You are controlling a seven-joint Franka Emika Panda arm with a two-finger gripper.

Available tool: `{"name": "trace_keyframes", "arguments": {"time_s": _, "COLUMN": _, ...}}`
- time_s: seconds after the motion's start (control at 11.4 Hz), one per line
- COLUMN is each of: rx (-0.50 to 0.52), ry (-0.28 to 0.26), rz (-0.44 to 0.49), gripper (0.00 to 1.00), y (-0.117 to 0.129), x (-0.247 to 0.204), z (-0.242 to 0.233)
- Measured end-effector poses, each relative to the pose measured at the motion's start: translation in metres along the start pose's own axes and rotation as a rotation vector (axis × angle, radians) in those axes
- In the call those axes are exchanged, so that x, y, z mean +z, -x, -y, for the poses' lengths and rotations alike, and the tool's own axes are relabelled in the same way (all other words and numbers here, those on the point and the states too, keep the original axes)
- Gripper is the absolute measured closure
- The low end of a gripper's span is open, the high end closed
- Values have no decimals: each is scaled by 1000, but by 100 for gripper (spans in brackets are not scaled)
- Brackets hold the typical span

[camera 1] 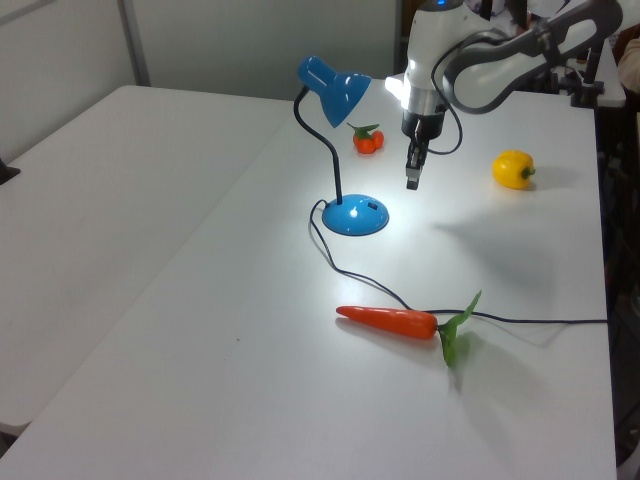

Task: Turn off lamp
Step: 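Move the gripper down toward the switch on the blue lamp base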

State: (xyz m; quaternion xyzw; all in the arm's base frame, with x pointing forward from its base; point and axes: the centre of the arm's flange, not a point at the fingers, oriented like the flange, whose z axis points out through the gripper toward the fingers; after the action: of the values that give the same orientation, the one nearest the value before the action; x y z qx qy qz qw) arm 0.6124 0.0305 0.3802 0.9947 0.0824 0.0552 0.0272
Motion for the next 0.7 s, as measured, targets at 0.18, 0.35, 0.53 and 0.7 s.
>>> {"name": "trace_keyframes", "arguments": {"time_s": 0.18, "rx": 18, "ry": 1, "rz": -57, "gripper": 99, "y": -8, "x": 14, "z": 0}}
{"name": "trace_keyframes", "arguments": {"time_s": 0.35, "rx": 22, "ry": 2, "rz": -118, "gripper": 99, "y": -15, "x": 21, "z": 0}}
{"name": "trace_keyframes", "arguments": {"time_s": 0.53, "rx": 23, "ry": 4, "rz": -172, "gripper": 99, "y": -22, "x": 27, "z": 1}}
{"name": "trace_keyframes", "arguments": {"time_s": 0.7, "rx": 24, "ry": 4, "rz": -195, "gripper": 99, "y": -24, "x": 31, "z": 1}}
